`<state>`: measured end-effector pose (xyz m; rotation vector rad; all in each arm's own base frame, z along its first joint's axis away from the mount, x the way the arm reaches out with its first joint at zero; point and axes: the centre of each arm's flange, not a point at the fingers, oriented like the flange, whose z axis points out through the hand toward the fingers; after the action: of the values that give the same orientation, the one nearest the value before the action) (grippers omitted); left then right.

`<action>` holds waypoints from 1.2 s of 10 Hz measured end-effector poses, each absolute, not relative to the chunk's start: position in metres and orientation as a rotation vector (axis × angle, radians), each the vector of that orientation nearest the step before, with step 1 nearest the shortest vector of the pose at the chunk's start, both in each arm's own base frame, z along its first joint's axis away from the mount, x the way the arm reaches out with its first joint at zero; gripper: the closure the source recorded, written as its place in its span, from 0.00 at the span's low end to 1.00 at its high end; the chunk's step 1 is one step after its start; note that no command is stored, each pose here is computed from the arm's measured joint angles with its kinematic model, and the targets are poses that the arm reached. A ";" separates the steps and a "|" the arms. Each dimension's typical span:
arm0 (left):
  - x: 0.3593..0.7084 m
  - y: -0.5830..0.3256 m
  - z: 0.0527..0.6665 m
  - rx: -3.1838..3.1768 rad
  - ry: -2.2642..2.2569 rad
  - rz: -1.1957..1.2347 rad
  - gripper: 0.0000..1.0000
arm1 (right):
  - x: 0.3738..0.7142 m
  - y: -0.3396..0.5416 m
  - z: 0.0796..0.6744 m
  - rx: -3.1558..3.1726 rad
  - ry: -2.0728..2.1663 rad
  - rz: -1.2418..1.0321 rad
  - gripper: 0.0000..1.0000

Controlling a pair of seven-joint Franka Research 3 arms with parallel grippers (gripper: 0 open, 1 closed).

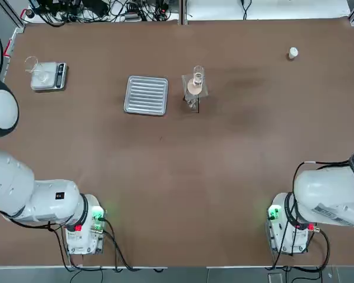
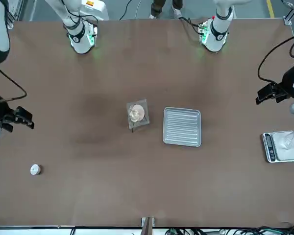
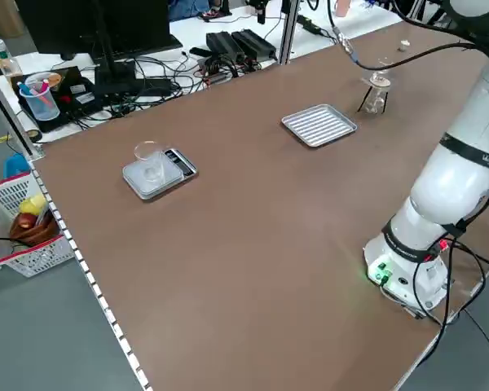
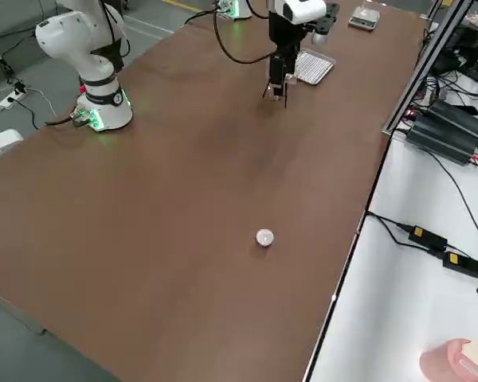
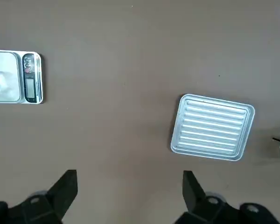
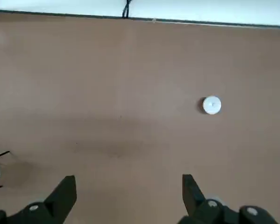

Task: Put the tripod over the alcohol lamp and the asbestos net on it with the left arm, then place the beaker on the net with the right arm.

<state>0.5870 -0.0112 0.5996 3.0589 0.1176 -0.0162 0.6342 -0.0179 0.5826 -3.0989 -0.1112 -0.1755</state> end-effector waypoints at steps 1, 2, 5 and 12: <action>0.587 -0.011 0.600 3.059 0.117 -0.015 0.00 | 0.627 -0.014 0.591 -3.109 -0.099 -0.160 0.00; 0.587 -0.012 0.601 3.059 0.115 -0.013 0.00 | 0.621 -0.006 0.599 -3.121 -0.084 -0.155 0.00; 0.587 -0.015 0.601 3.059 0.108 -0.013 0.00 | 0.600 0.024 0.616 -3.137 -0.032 -0.125 0.00; 0.587 -0.018 0.602 3.153 0.048 -0.005 0.00 | 0.590 0.029 0.617 -3.146 -0.014 -0.174 0.00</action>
<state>0.5866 -0.0184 0.6024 3.1533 0.0477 -0.0046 0.5901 0.0293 0.6165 -3.1457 -0.0136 -0.1742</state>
